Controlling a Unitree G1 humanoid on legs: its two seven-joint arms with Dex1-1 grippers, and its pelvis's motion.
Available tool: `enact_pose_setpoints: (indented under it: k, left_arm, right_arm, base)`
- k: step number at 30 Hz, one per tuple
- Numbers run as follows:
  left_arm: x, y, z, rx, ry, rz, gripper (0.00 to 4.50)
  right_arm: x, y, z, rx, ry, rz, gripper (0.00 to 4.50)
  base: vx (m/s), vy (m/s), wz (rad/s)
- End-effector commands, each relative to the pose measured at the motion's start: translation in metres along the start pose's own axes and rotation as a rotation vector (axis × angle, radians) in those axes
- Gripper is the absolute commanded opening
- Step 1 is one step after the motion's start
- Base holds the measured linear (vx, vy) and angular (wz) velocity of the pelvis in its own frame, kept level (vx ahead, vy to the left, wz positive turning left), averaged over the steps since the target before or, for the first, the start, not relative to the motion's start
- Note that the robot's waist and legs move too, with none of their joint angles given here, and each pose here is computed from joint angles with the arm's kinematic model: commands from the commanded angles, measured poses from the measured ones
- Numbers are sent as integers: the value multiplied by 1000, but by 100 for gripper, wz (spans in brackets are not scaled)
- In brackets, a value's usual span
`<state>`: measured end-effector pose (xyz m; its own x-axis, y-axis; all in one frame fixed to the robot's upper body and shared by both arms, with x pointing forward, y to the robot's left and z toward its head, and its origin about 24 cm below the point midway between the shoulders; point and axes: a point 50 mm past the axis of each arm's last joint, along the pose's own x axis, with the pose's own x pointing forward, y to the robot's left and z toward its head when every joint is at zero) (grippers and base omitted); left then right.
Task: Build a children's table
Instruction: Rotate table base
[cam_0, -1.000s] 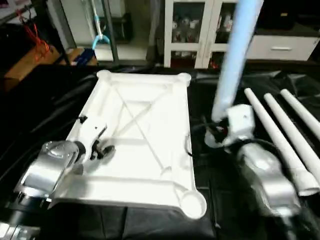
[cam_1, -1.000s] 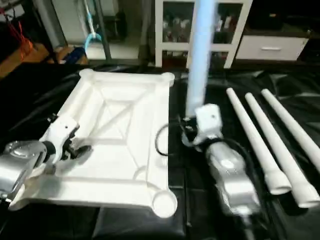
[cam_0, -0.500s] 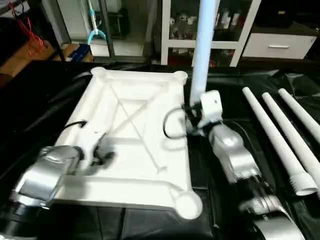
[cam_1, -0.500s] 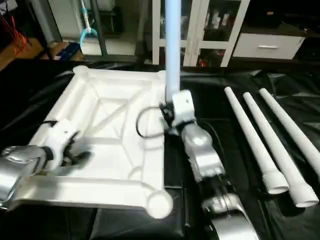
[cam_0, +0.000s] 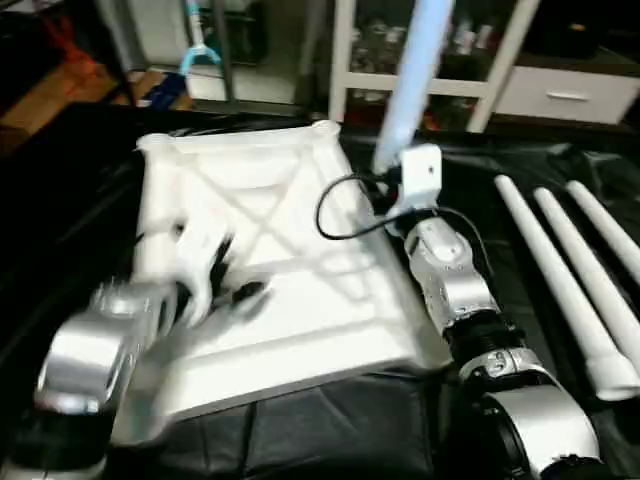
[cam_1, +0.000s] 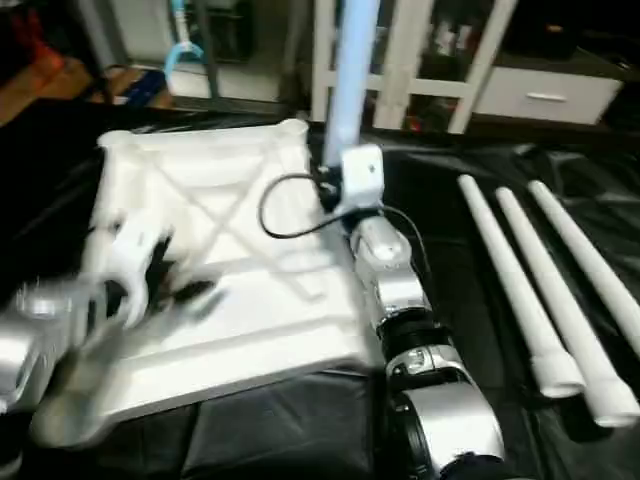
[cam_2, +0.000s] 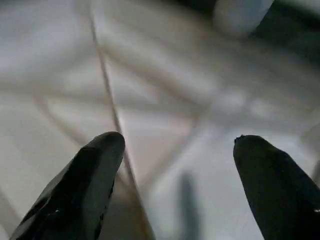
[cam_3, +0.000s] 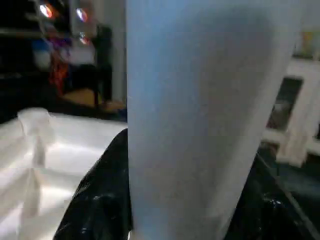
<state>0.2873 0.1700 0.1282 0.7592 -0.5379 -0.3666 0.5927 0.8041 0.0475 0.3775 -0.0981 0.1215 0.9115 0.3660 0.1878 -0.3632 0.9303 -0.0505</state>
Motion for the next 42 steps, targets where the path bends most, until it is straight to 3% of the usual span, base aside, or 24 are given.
enact_pose_setpoints:
  k: [1, 3, 5, 11, 13, 15, 19, 22, 23, 27, 29, 35, 39, 42]
  left_arm:
    - [-1, 0, 2, -7, -19, -6, 388]
    - [2, 2, 9, 14, -38, 5, 388]
    - [6, 3, 14, 72, -48, 9, 388]
    - [18, -7, 17, 220, -90, -55, 388]
    - [23, -17, 15, 223, -107, -112, 388]
    - [30, -29, 14, 202, -141, -165, 388]
    - [44, -33, 4, 211, -110, -141, 388]
    - [60, -29, -10, 229, -12, -51, 388]
    - [68, -25, -17, 185, 47, -16, 388]
    - [73, -20, -20, 204, 79, -16, 388]
    - [77, -19, -21, 281, 73, -65, 388]
    - [86, -8, -24, 360, 139, -78, 388]
    - [88, 3, -23, 413, 188, -88, 373]
    - [87, 11, -23, 440, 226, -107, 332]
  right_arm:
    - [-6, -17, 10, 2, -51, -37, 186]
    - [-19, -30, 18, -18, -87, -39, 186]
    - [-35, -34, 28, -36, -117, -8, 186]
    - [-65, -21, 44, -43, -125, 131, 186]
    - [-83, -19, 50, -48, -106, 186, 186]
    - [-107, -26, 52, -114, -35, 204, 186]
    - [-122, -44, 50, -143, 22, 84, 186]
    - [-127, -54, 50, -142, 36, -8, 186]
    - [-128, -57, 52, -134, 42, -40, 186]
    - [-129, -55, 55, -133, 59, -33, 186]
    - [-130, -54, 55, -136, 75, -21, 186]
    - [-128, -49, 54, -126, 93, 14, 186]
    - [-128, -43, 55, -118, 107, 67, 186]
    - [-129, -40, 55, -123, 117, 94, 186]
  base:
    - [0, 0, 0]
    - [0, 0, 0]
    - [0, 0, 0]
    - [0, 0, 0]
    - [0, 0, 0]
    - [0, 0, 0]
    - [0, 0, 0]
    - [0, 0, 0]
    - [0, 0, 0]
    - [0, 0, 0]
    - [0, 0, 0]
    - [0, 0, 0]
    - [0, 0, 0]
    - [0, 0, 0]
